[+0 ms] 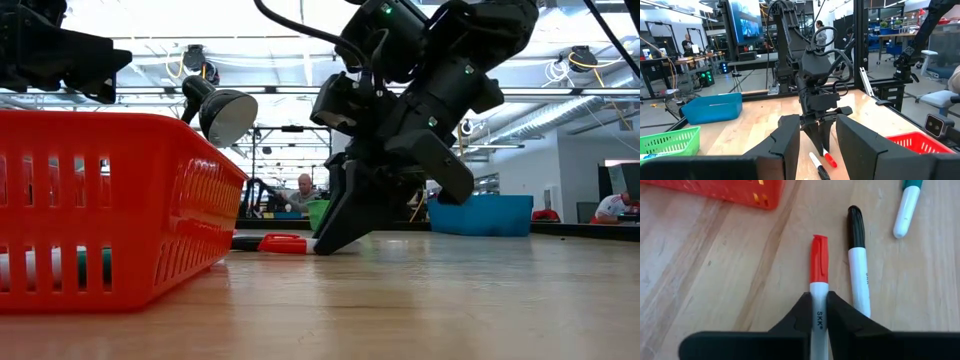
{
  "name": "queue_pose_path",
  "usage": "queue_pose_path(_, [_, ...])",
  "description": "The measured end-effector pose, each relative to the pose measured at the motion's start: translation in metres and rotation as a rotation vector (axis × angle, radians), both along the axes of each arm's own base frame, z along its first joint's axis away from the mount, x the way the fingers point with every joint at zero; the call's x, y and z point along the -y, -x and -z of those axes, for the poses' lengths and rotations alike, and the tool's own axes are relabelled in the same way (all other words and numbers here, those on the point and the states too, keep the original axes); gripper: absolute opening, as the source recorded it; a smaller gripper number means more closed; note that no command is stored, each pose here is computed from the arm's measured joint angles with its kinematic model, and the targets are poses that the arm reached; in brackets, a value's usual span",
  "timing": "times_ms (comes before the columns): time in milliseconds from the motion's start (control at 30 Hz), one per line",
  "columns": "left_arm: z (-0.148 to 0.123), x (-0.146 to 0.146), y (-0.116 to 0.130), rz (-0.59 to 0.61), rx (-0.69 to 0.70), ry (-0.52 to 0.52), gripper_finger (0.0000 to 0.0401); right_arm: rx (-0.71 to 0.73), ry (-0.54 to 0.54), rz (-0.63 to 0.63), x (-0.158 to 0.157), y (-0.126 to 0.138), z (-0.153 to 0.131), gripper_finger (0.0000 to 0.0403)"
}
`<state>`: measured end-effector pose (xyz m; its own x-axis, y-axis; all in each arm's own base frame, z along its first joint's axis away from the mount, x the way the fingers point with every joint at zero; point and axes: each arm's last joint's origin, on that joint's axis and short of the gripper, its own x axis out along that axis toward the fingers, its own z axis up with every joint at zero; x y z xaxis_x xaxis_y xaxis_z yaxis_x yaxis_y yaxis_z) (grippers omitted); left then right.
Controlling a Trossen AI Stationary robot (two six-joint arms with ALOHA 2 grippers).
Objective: Pick & Place Markers
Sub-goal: Put the red mini marker into the red bin
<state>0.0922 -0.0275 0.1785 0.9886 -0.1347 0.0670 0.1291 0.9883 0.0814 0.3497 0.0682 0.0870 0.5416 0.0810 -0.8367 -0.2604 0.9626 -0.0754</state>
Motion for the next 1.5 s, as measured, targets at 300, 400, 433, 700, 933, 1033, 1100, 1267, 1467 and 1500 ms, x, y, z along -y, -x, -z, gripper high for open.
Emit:
queue_pose_path(300, [0.000,0.000,0.000,0.000,0.000,0.000,0.0134,0.065,-0.013,-0.011,-0.004,-0.004,-0.005,0.0023])
queue_pose_path(400, [0.000,0.000,0.000,0.000,0.000,0.000,0.0134,0.113,-0.019,-0.022,-0.007,-0.005,-0.017,0.0023])
queue_pose_path(433, [0.000,0.000,0.000,0.000,0.000,0.000,0.0134,0.126,-0.022,-0.028,-0.008,-0.004,-0.021,0.0023])
queue_pose_path(700, [0.000,0.000,0.000,0.000,0.000,0.000,0.0134,0.274,-0.057,-0.091,-0.027,0.004,-0.069,0.0025])
queue_pose_path(933, [0.000,0.000,0.000,0.000,0.001,0.000,0.0134,0.436,-0.184,-0.213,-0.048,0.002,-0.091,0.0025])
queue_pose_path(1033, [0.000,0.000,0.000,0.000,0.000,0.000,0.0134,0.513,-0.232,-0.245,-0.054,0.000,-0.097,0.0025])
queue_pose_path(1100, [0.000,0.000,0.000,0.000,-0.001,0.000,0.0134,0.549,-0.239,-0.257,-0.056,-0.002,-0.100,0.0023])
queue_pose_path(1267, [0.000,0.000,0.000,0.000,-0.001,0.000,0.0134,0.607,-0.243,-0.277,-0.061,-0.016,-0.115,0.0022])
queue_pose_path(1467, [0.000,0.000,0.000,0.000,-0.001,0.000,0.0134,0.583,-0.225,-0.368,-0.077,-0.048,-0.119,0.0023])
queue_pose_path(1500, [0.000,0.000,0.000,0.000,-0.001,0.000,0.0134,0.570,-0.217,-0.376,-0.081,-0.053,-0.120,0.0023])
